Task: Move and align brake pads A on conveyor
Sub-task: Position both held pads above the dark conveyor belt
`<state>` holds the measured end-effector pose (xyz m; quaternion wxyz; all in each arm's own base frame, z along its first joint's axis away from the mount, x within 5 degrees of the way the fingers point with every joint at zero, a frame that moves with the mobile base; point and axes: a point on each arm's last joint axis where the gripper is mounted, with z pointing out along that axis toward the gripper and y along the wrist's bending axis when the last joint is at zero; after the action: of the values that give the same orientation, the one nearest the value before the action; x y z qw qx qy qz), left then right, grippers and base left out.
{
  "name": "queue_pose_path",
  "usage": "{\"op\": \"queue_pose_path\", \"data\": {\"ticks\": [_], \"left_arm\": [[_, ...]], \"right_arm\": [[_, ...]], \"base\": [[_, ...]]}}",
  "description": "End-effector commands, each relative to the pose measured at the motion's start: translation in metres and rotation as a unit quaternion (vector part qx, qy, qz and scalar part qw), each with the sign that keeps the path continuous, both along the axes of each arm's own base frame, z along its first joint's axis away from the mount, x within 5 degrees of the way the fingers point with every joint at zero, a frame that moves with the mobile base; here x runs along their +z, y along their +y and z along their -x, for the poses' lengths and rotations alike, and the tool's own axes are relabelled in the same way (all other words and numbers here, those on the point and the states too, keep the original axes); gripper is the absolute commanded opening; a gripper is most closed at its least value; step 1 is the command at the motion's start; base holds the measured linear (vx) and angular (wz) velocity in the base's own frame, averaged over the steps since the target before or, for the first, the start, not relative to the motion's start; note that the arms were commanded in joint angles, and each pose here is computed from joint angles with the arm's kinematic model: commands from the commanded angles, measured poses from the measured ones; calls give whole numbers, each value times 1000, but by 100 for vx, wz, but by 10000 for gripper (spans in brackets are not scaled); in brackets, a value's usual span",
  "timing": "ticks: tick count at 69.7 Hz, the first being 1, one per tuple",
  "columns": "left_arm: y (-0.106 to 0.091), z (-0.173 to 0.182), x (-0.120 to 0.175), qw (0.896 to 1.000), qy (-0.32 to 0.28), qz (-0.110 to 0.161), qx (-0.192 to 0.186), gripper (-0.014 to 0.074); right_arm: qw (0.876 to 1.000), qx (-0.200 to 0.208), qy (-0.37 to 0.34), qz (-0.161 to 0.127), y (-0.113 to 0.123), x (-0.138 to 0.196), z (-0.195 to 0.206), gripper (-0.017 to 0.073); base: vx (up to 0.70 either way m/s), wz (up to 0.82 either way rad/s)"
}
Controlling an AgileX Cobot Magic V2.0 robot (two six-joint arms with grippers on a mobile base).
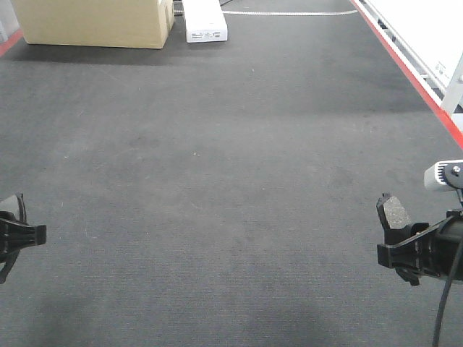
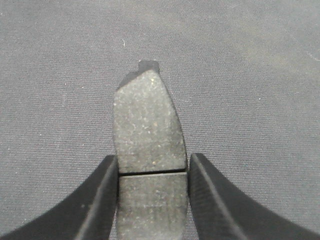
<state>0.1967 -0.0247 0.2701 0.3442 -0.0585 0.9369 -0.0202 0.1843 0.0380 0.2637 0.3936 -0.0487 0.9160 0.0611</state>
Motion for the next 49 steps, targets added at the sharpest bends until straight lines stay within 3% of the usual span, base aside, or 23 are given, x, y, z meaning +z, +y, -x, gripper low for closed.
{"op": "queue_pose_path", "data": {"ticks": [1,49], "left_arm": [[-3,-4,16,999,-53,9,-10,132],[-3,-4,16,998,-54,9,-10,132]], "right_arm": [[998,0,-59,-9,0,18,-5,13],[998,0,-59,-9,0,18,-5,13]], "base": [[0,0],[0,0]]}}
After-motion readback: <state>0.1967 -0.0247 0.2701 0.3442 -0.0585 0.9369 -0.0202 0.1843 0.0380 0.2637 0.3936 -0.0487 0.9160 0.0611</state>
